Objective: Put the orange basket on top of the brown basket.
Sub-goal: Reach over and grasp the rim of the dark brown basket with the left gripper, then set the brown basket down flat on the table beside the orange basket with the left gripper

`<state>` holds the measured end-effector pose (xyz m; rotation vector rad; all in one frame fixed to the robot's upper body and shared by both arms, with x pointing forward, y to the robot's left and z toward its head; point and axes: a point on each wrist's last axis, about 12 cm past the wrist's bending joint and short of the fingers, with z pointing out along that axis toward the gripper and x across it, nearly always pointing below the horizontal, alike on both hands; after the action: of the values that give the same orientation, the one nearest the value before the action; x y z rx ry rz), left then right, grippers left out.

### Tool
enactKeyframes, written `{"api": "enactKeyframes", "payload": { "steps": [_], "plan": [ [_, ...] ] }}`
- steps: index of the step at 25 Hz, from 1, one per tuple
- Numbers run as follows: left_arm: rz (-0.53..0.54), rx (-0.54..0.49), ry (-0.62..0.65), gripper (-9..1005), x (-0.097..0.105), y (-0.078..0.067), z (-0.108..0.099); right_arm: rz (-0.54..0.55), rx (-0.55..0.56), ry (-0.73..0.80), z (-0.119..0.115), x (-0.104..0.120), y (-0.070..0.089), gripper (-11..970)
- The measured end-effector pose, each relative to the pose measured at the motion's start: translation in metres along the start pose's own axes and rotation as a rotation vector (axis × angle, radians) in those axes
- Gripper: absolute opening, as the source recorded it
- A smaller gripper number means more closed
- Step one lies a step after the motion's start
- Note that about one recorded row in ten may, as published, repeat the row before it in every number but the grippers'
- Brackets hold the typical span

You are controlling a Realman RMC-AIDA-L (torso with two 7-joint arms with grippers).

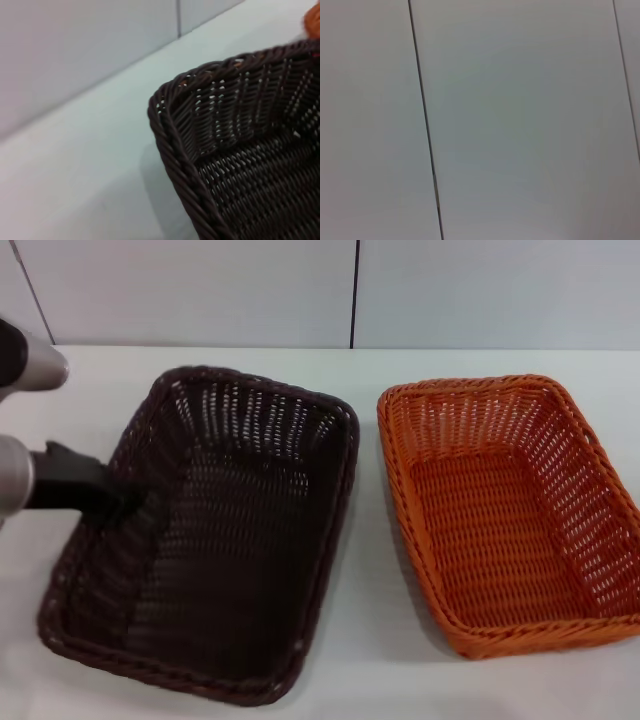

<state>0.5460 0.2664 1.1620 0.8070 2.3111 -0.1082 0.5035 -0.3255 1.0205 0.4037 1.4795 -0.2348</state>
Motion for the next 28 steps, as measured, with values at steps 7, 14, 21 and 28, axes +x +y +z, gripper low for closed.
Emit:
{"api": "enactKeyframes", "payload": {
  "steps": [7,14,21,28],
  "plan": [
    [0.272,0.178,-0.116,254,-0.031,0.008,-0.028,0.000,0.003,-0.018,-0.001,-0.002,-0.001,796],
    [0.429,0.300,-0.119,223,-0.056,0.000,-0.016,0.009,-0.001,-0.037,-0.001,-0.005,0.002,794],
    [0.488,0.353,-0.140,201,-0.069,0.007,0.007,0.013,-0.011,-0.040,-0.002,-0.005,0.005,793],
    [0.545,0.324,-0.182,189,-0.076,0.010,0.029,0.017,-0.023,-0.044,-0.001,-0.006,0.009,791]
  ]
}}
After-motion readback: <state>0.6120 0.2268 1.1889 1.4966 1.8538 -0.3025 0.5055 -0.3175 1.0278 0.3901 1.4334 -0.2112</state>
